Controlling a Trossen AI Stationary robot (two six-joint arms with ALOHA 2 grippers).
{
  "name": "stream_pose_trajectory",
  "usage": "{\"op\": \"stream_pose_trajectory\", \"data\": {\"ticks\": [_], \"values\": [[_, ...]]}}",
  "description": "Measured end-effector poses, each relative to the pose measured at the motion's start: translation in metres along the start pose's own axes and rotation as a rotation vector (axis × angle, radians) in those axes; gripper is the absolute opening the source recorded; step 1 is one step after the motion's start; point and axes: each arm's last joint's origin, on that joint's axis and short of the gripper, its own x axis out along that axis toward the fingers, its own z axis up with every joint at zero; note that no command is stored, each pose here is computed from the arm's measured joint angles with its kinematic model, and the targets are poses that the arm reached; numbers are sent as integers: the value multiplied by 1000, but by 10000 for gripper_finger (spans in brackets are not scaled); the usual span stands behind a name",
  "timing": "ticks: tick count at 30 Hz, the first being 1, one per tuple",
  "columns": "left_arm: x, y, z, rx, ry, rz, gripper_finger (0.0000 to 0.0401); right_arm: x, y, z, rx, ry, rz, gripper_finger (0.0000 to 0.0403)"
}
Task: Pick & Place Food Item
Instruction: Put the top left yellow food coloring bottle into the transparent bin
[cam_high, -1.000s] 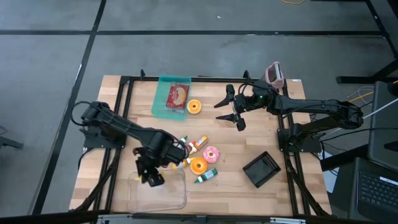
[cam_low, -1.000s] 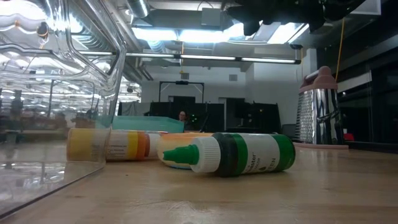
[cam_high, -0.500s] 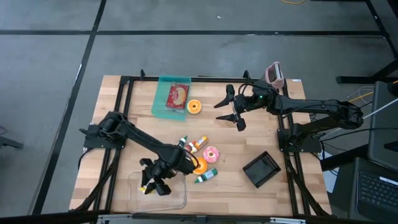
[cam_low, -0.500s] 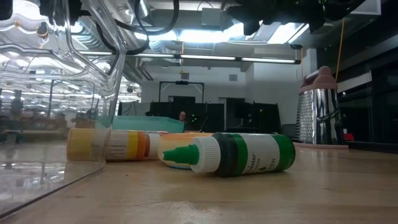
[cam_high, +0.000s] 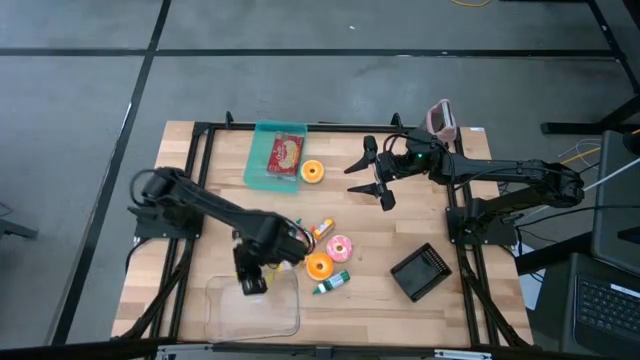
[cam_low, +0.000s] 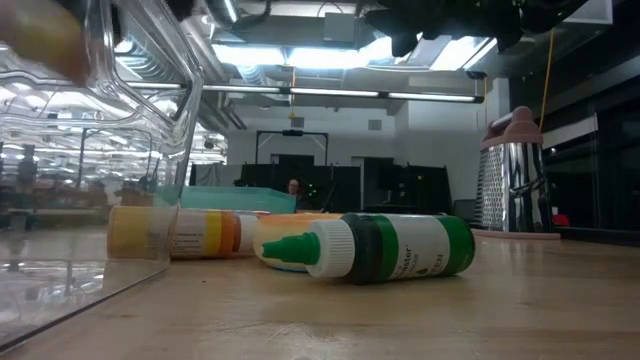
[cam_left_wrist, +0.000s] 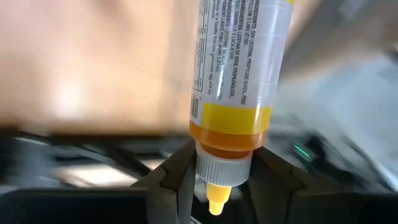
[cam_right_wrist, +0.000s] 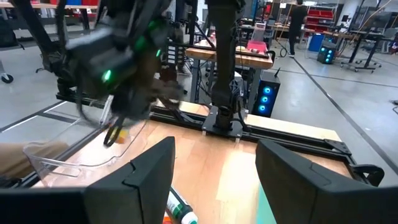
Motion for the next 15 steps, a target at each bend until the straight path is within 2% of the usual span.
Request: {"op": "stream_pose_trajectory", "data": {"ticks": [3,5,12,15], "values": [[-22,12,-15,4,-227,152,114,0,0,0,7,0,0,222],[-37,19,-28,-19,-394,217,114,0,0,0,11,0,0,222],[-78,21,-75,-38,-985,336,114,1,2,0,15,4,7,222],[-87,20,-89,-30,-1140,364,114,4,6,3,-8,-20,15,222]]}}
